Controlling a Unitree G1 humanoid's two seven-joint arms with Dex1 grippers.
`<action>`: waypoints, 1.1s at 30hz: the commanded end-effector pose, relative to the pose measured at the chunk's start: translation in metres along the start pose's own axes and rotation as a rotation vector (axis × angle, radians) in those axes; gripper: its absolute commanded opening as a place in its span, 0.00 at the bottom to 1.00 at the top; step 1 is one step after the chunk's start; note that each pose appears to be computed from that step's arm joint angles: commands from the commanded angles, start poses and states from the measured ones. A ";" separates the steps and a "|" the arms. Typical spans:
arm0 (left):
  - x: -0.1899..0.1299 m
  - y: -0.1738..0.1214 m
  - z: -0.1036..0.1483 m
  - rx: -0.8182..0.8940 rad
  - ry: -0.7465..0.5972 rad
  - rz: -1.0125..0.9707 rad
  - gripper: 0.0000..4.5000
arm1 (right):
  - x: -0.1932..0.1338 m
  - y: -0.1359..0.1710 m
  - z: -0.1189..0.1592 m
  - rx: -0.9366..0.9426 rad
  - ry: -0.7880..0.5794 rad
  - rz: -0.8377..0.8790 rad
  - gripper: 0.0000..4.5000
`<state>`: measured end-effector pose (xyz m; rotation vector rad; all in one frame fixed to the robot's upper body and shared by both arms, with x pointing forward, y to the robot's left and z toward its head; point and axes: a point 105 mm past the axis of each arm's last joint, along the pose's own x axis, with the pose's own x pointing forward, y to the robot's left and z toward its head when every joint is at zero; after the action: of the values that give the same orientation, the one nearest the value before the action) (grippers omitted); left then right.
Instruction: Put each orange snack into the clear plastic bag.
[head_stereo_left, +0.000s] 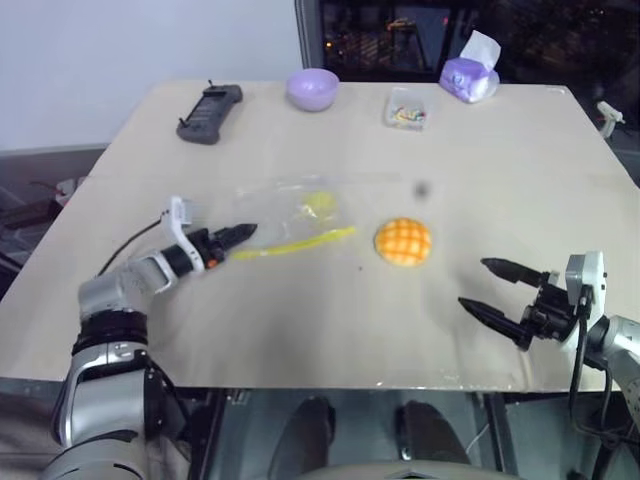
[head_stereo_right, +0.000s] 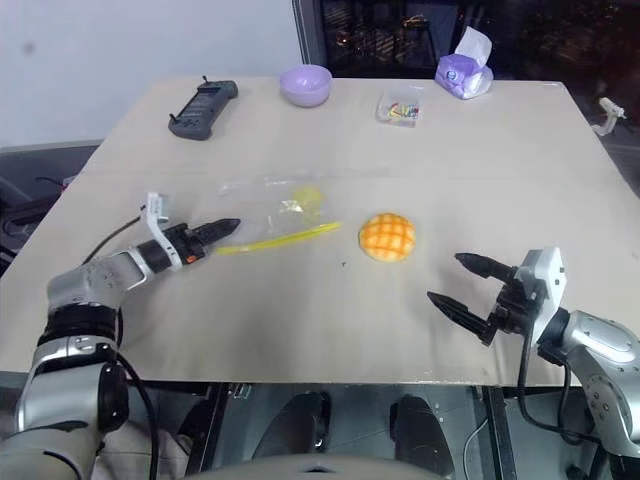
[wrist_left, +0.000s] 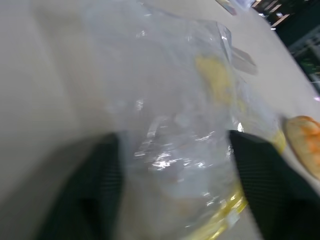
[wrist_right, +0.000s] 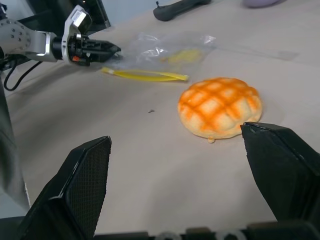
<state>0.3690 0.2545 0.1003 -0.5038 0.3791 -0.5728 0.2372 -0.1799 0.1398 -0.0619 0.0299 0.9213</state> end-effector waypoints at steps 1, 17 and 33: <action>0.008 -0.002 -0.024 -0.069 0.083 -0.025 0.30 | 0.001 0.004 0.013 -0.055 -0.039 0.005 1.00; 0.003 -0.068 -0.008 -0.454 -0.044 -0.354 0.01 | 0.048 0.004 0.016 -0.260 -0.011 -0.006 1.00; -0.017 -0.106 -0.039 -0.644 -0.124 -0.391 0.00 | 0.154 0.011 -0.010 -0.367 -0.036 0.091 0.20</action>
<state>0.3000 0.1740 0.1225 -1.2574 0.3733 -0.7733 0.3194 -0.0594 0.1123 -0.3727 -0.1131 1.0033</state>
